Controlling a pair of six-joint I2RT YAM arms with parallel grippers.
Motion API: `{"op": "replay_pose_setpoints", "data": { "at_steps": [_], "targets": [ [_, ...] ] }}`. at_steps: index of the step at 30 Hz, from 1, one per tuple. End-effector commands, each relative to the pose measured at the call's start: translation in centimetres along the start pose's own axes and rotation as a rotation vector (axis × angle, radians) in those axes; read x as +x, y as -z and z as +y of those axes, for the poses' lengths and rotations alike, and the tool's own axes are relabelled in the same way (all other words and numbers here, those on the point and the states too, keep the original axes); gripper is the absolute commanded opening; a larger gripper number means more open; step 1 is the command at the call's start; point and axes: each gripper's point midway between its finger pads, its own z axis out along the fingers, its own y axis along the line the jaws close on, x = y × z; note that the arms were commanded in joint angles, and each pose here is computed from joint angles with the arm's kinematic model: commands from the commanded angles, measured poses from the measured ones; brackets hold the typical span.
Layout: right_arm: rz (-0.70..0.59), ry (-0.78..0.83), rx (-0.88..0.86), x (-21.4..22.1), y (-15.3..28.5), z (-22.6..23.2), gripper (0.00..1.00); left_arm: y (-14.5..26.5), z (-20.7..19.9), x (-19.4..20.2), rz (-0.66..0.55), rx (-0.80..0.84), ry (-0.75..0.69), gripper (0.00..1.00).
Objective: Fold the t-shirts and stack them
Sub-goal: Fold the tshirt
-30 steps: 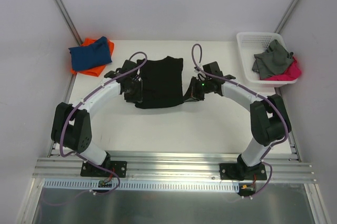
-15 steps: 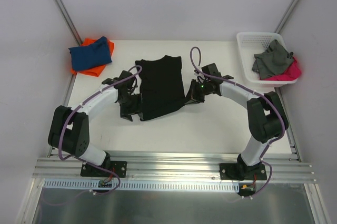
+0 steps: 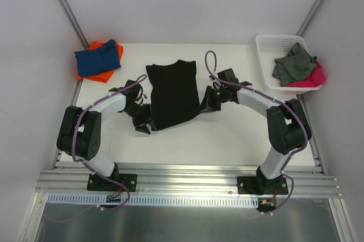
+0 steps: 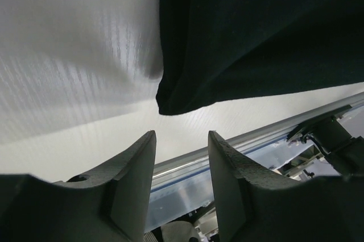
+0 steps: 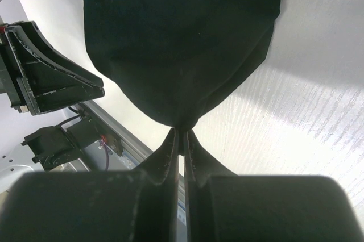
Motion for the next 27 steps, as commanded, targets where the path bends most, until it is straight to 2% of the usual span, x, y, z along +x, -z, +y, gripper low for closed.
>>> {"op": "replay_pose_setpoints", "data": {
  "at_steps": [1,11,24,27],
  "targets": [
    [-0.025,0.04,-0.007,-0.6,0.5,0.9,0.0,-0.1,-1.1,-0.5,0.001,0.052,0.018,0.41],
    [-0.031,0.037,-0.012,-0.5,0.6,0.9,0.0,-0.3,-0.5,-1.4,-0.039,0.008,0.024,0.41],
    [-0.045,0.041,-0.006,-0.7,0.9,0.8,0.0,-0.9,-0.7,-2.9,-0.059,-0.003,0.016,0.35],
    [-0.044,0.047,-0.004,-0.5,0.9,0.7,0.0,-0.9,-0.9,-3.2,-0.059,0.001,0.005,0.26]
  ]
}}
